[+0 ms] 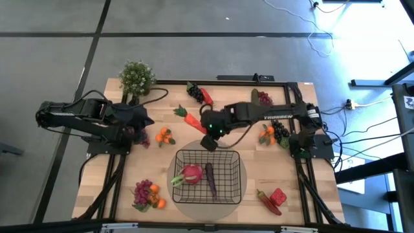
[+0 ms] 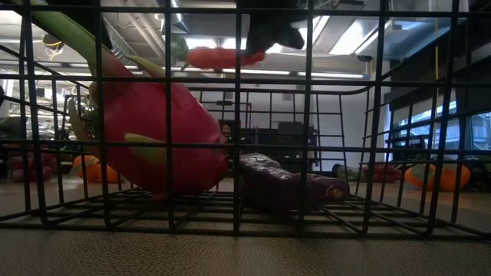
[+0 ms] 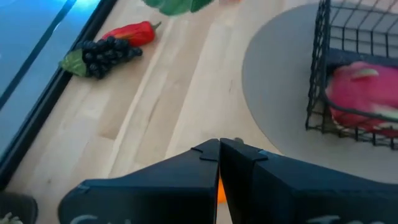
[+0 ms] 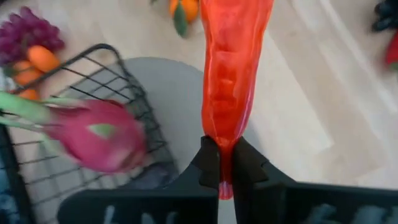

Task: Build produce basket
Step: Put the carrot into the black wire basket

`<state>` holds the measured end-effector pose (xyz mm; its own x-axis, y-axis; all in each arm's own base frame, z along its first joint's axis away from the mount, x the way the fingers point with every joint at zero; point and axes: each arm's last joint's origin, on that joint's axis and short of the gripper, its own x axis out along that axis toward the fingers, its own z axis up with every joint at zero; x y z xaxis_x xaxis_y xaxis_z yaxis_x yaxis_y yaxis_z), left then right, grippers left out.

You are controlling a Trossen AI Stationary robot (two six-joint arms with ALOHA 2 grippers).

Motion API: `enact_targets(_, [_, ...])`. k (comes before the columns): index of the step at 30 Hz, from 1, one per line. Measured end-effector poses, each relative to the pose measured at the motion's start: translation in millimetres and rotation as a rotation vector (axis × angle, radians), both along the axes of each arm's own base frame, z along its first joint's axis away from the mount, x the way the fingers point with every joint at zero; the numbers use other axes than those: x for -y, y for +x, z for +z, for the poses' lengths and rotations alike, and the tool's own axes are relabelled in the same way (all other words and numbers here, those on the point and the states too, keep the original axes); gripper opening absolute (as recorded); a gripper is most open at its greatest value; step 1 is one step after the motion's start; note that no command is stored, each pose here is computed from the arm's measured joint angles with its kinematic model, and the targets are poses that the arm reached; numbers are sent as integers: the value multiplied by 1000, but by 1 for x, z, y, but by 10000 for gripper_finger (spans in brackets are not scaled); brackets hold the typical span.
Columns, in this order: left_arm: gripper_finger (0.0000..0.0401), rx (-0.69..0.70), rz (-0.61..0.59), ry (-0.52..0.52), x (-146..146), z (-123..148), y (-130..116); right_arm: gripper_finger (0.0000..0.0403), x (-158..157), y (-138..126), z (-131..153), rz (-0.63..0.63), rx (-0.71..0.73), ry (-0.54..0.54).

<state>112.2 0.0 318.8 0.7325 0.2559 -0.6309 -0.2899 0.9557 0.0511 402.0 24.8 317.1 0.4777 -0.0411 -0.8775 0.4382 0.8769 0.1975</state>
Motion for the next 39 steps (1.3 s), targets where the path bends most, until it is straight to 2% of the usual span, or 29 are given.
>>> enact_targets(9, [0,-22,-129,-1,3,0,0,0,-82,-14,0,-110,-13,190])
enact_targets(13, [0,-23,-146,-9,3,0,0,0,-117,-26,0,-187,-31,282])
enact_targets(23, [0,-38,-193,45,3,-1,0,0,-179,-47,-17,-323,-154,433])
enact_targets(26, [0,-38,-193,45,3,-1,0,0,-188,-51,-25,-360,-203,439])
enact_targets(30, [0,-38,-193,45,3,0,0,0,-189,-52,-37,-398,-254,379])
enact_targets(39, [0,-24,-192,45,3,1,1,0,-177,-34,-62,-386,-309,327])
